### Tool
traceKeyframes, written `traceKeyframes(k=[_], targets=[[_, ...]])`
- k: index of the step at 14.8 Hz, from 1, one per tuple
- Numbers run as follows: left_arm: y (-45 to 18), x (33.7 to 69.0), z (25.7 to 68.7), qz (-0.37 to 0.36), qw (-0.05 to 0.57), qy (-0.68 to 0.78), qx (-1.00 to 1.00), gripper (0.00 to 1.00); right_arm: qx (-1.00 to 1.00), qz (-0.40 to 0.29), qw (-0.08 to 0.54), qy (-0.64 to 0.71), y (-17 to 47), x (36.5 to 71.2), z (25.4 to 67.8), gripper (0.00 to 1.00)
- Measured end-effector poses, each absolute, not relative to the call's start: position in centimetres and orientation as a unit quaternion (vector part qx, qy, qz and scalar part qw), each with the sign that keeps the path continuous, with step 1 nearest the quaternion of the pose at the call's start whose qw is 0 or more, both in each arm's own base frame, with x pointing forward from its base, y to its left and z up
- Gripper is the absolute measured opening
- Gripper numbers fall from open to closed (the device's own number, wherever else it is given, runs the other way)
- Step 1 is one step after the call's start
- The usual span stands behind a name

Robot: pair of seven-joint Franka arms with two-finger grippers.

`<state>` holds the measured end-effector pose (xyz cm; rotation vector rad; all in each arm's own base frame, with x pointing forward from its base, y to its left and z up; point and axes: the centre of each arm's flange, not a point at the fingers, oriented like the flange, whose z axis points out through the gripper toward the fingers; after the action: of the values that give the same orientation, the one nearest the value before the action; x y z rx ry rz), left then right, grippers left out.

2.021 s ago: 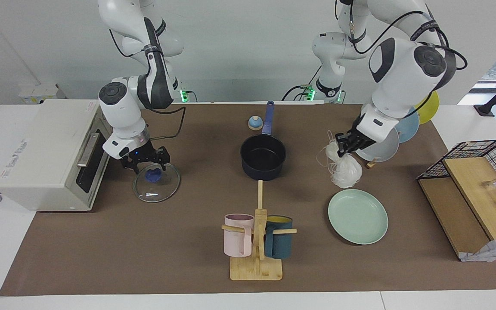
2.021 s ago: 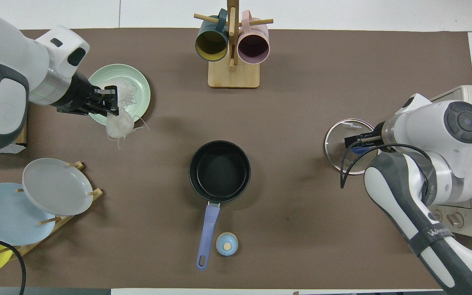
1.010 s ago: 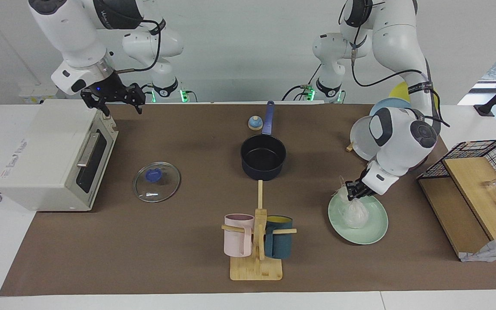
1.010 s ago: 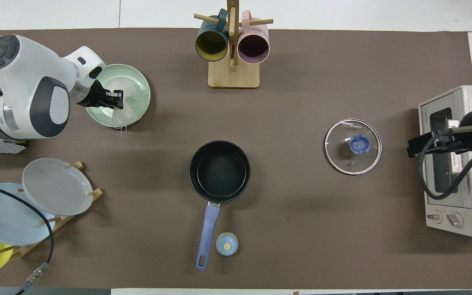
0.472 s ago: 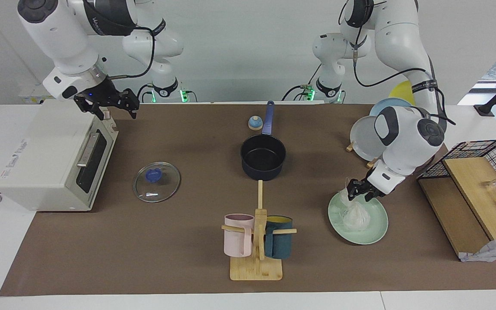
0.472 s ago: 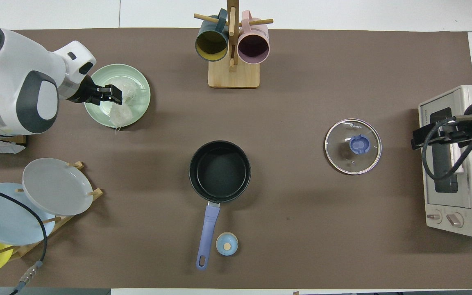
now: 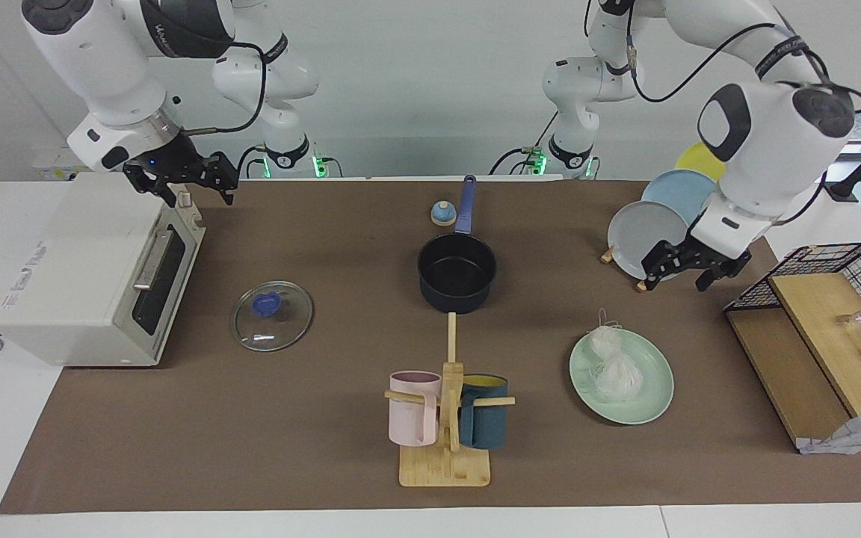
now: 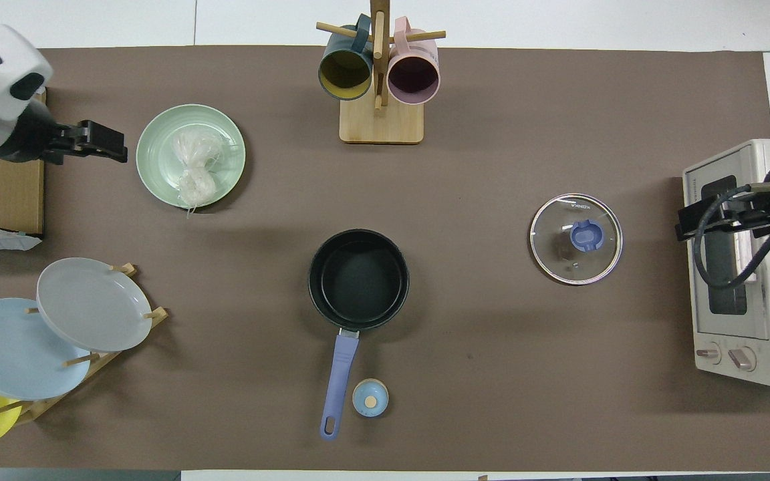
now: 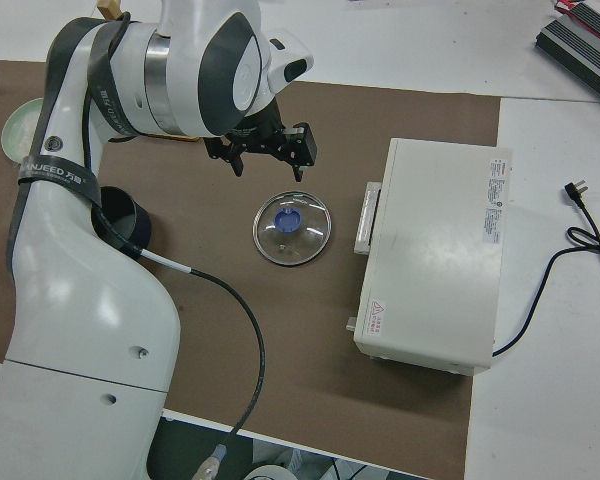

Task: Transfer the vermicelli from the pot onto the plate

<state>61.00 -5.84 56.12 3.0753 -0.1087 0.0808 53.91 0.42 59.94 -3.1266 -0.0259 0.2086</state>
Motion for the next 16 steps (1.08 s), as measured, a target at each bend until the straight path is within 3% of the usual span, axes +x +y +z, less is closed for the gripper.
traceKeyframes(k=[3, 6, 10, 16], targets=[[-5.2, 57.0, 60.8, 0.006, 0.027, -0.035, 0.999, 1.00, -0.998, 0.066, 0.004, -0.003, -0.2, 53.9, 60.0, 1.00], [-5.2, 54.4, 62.1, -0.010, 0.025, -0.031, 0.999, 1.00, -0.998, 0.065, 0.004, 0.004, -0.8, 53.9, 60.1, 1.00], [-5.7, 53.5, 60.5, -0.032, 0.022, -0.010, 0.999, 1.00, -0.998, 0.061, 0.004, 0.006, -1.1, 54.0, 60.4, 1.00], [-5.9, 52.9, 62.3, -0.038, 0.000, -0.013, 0.999, 1.00, -0.998, 0.058, 0.004, 0.006, -1.1, 54.0, 60.7, 1.00]])
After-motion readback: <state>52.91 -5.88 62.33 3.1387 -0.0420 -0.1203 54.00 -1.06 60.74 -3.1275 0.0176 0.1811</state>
